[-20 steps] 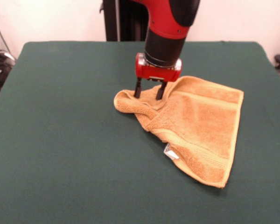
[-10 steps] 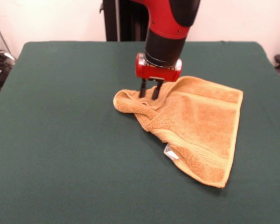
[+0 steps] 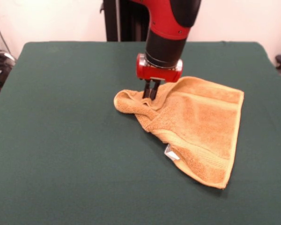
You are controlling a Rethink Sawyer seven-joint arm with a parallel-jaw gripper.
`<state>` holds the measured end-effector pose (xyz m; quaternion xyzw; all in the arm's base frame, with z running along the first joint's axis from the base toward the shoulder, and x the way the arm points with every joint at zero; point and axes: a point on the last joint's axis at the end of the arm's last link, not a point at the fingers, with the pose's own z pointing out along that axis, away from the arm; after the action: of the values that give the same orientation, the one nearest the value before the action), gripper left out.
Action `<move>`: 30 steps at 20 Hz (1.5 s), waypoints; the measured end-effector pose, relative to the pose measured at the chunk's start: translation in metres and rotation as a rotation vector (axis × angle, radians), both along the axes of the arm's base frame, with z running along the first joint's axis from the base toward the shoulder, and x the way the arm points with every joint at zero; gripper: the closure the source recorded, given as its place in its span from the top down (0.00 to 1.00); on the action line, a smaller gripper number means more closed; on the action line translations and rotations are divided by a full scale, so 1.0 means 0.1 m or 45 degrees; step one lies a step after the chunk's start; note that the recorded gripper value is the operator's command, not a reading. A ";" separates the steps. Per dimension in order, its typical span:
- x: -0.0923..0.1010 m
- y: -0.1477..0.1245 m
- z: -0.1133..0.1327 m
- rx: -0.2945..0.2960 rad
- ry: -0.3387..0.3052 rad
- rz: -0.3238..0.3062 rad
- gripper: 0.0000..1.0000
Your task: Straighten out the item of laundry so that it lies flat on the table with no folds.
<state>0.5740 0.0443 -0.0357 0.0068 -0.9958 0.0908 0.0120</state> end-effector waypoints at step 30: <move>0.29 0.16 0.63 0.024 -0.087 0.018 0.00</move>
<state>0.6026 0.0607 0.0269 0.0108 -0.9963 0.0819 -0.0226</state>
